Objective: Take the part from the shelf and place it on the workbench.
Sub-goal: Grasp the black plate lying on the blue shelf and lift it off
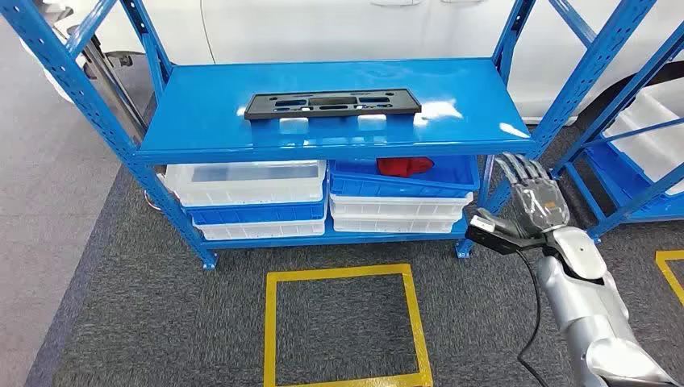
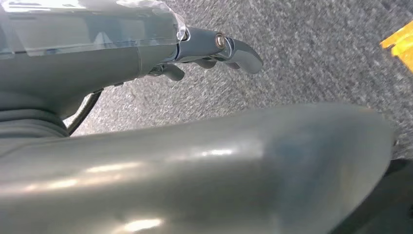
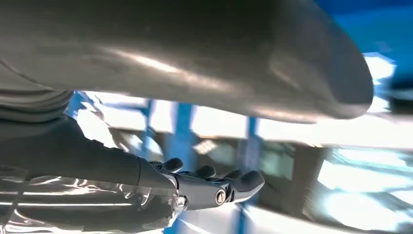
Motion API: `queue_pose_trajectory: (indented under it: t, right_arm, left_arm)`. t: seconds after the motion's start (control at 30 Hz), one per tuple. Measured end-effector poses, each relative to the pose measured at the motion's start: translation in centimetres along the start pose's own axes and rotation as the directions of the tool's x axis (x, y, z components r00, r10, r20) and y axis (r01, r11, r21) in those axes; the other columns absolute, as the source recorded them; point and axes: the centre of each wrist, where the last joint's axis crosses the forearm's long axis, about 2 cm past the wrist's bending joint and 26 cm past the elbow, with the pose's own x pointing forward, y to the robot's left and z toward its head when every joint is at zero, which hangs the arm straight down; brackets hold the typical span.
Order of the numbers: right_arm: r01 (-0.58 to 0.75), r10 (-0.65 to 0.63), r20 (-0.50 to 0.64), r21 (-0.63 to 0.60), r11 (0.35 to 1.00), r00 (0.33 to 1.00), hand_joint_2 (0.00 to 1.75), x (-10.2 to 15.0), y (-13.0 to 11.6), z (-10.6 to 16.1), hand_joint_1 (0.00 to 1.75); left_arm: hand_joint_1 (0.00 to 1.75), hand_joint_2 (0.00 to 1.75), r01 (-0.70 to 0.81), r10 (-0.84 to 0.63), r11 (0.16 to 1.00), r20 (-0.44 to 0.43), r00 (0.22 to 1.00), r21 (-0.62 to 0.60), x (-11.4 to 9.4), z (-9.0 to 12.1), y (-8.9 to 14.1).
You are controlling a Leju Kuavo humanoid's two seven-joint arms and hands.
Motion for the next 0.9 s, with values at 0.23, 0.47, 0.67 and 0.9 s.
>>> queue_pose_trajectory:
  t: [0.23,0.47,0.67,0.9]
  right_arm:
    - [-0.075,0.075,0.242,-0.008,0.997,0.968,0.00,5.4,-2.4,-3.4,0.00]
    - [-0.122,0.130,0.438,-0.047,0.991,0.890,0.00,11.3,-8.2,-9.3,0.00]
    - [-0.135,0.143,0.537,-0.054,0.989,0.831,0.00,17.3,-11.7,-12.9,0.00]
    - [-0.150,0.154,0.588,-0.056,0.987,0.794,0.00,20.3,-12.8,-14.1,0.00]
  left_arm:
    - [0.00,0.00,-0.004,0.004,1.000,0.005,1.000,-0.003,0.0,0.0,0.0]
    - [0.00,0.00,-0.004,0.004,1.000,-0.006,1.000,0.008,0.4,0.0,0.1]
    - [0.00,0.00,-0.007,0.007,1.000,-0.003,1.000,0.007,0.7,-0.1,0.3]
    - [0.00,0.00,-0.009,0.009,1.000,-0.010,1.000,0.006,0.6,-0.1,0.3]
